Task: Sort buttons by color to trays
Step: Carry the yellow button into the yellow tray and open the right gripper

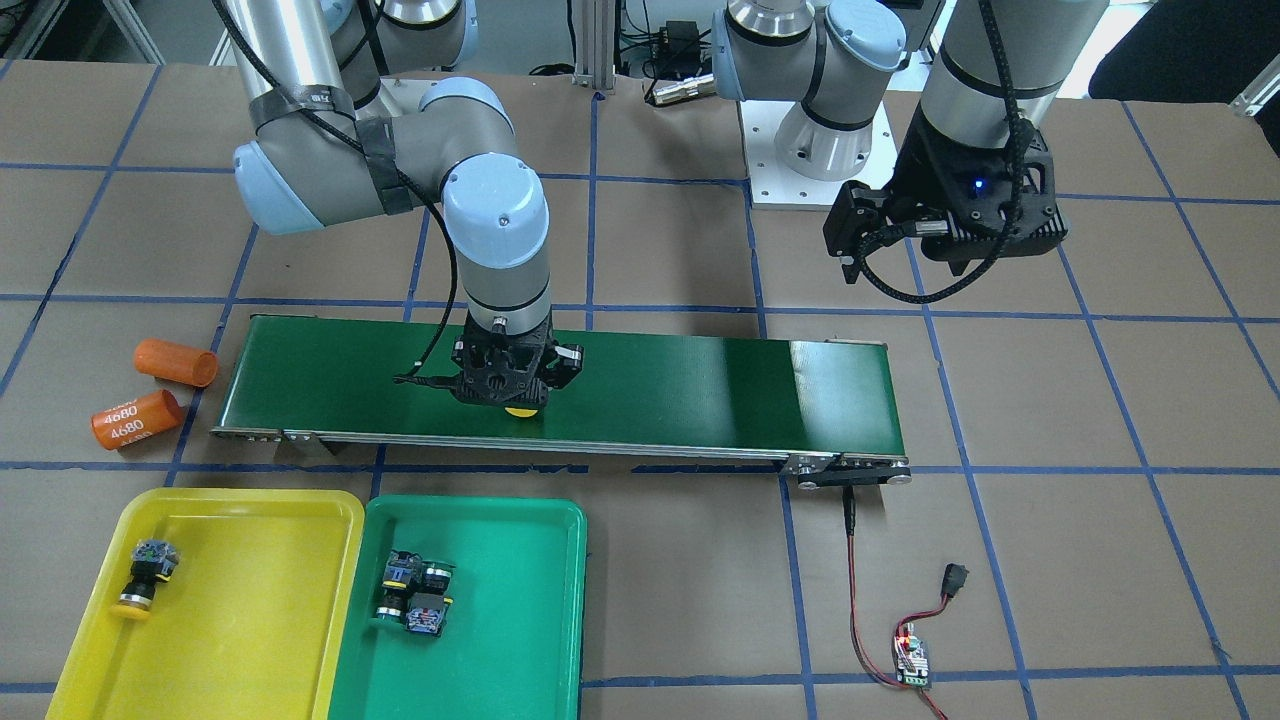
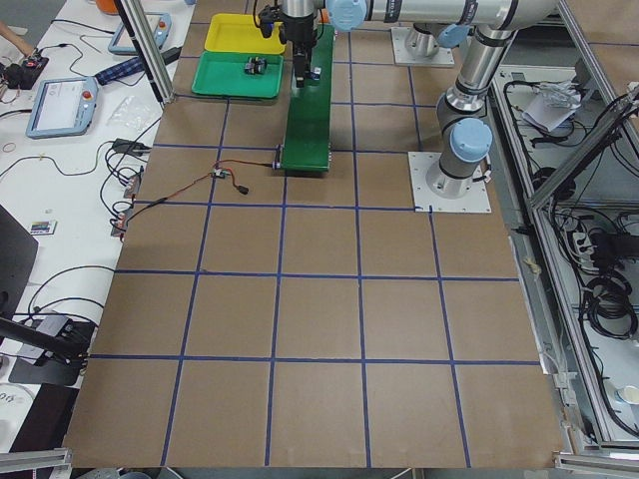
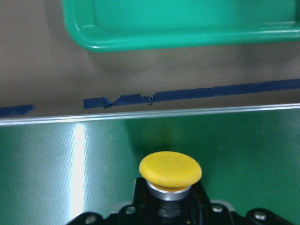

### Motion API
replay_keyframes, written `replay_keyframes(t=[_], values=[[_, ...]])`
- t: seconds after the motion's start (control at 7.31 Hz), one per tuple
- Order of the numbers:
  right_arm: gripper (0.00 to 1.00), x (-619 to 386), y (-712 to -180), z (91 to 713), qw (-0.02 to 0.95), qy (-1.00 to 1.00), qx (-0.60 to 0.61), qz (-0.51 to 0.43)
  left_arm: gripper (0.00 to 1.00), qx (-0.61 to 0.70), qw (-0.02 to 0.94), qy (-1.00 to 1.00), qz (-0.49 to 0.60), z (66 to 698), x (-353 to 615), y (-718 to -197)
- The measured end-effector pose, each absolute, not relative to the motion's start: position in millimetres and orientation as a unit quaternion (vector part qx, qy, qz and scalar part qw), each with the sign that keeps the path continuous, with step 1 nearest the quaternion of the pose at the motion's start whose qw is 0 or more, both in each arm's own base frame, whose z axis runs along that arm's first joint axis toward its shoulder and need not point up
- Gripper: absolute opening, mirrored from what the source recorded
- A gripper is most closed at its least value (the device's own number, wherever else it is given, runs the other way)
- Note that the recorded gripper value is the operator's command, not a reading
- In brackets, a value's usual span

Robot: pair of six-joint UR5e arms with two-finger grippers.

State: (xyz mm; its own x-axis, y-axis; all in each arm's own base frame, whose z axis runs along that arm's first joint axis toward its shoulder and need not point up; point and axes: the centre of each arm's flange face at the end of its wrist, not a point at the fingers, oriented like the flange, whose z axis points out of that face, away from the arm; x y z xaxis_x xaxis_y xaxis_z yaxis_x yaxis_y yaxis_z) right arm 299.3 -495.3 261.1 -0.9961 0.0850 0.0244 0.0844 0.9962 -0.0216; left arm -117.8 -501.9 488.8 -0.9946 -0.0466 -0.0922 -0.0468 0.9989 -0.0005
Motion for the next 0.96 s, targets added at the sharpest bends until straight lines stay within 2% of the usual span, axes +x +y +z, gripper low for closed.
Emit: replay_keyframes(t=[0.55,0.68,0.96], values=[[0.00,170,-571,331,0.063,-0.989,-0.115,0.065,1.00,-0.024,0.046,0.999,0.001,489,-117,-502],[0.00,122,-594,338,0.071,-0.989,-0.107,0.069,1.00,-0.024,0.045,0.999,0.002,488,-117,-502],[0.00,35,-632,313,0.079,-0.990,-0.101,0.056,1.00,-0.025,0.045,0.999,0.002,488,-117,-502]])
